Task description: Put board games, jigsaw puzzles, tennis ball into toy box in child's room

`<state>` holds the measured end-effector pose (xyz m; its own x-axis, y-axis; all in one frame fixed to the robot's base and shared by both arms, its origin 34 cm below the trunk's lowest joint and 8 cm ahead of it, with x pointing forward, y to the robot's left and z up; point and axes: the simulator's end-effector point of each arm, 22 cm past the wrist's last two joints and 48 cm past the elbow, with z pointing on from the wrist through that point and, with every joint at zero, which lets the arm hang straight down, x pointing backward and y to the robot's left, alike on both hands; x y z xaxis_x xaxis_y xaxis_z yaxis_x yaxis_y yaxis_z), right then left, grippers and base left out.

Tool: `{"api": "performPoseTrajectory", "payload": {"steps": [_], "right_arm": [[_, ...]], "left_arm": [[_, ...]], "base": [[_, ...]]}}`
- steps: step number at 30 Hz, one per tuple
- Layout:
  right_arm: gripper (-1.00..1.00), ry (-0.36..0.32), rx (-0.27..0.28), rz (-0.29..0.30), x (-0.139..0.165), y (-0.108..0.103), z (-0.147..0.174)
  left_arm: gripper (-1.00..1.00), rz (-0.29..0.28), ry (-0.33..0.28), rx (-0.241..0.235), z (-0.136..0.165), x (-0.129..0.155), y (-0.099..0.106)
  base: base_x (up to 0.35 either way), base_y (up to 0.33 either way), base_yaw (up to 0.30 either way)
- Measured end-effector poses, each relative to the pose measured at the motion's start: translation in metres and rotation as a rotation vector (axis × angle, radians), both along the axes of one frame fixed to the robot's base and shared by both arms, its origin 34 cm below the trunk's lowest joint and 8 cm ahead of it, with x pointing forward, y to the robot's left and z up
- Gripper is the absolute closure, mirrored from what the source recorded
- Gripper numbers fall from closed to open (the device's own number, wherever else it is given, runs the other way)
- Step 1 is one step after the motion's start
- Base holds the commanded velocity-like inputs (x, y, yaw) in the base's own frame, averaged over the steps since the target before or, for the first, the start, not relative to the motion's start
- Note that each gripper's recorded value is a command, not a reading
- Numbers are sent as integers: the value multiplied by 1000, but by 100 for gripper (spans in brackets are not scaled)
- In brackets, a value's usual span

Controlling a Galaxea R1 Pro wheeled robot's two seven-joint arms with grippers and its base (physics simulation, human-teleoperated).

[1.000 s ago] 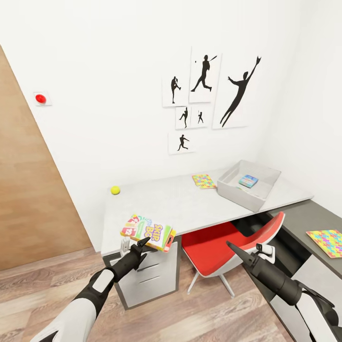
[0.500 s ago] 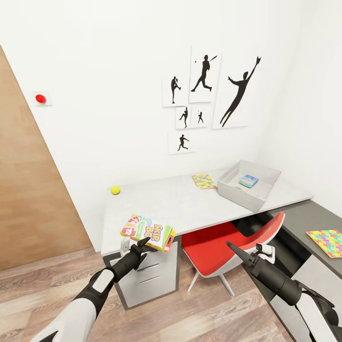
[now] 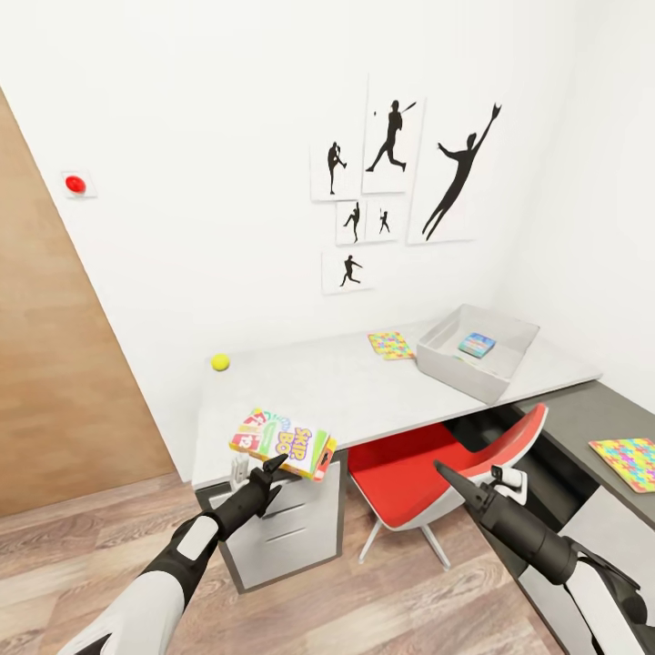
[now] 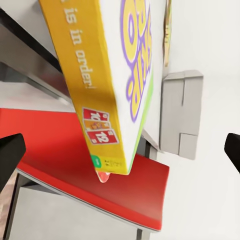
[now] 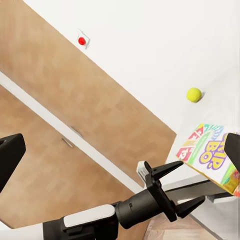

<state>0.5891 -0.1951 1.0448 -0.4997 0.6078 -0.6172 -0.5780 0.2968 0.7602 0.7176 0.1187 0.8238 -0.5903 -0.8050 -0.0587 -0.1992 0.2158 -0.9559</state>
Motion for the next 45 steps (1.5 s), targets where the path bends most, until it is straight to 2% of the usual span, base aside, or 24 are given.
{"api": "performPoseTrajectory", "payload": {"steps": [9, 31, 45], "right_arm": [[-100, -11, -3, -10, 1, -1, 0], [-100, -12, -3, -11, 5, -1, -28], [-100, -12, -3, -11, 5, -1, -28]], "left_arm": [[-100, 0, -1, 0, -1, 0, 0], [-100, -2, 2, -6, -28, 4, -1], [-100, -5, 3, -10, -28, 3, -2]], "base": [[0, 0, 0], [0, 0, 0], [0, 0, 0]]}}
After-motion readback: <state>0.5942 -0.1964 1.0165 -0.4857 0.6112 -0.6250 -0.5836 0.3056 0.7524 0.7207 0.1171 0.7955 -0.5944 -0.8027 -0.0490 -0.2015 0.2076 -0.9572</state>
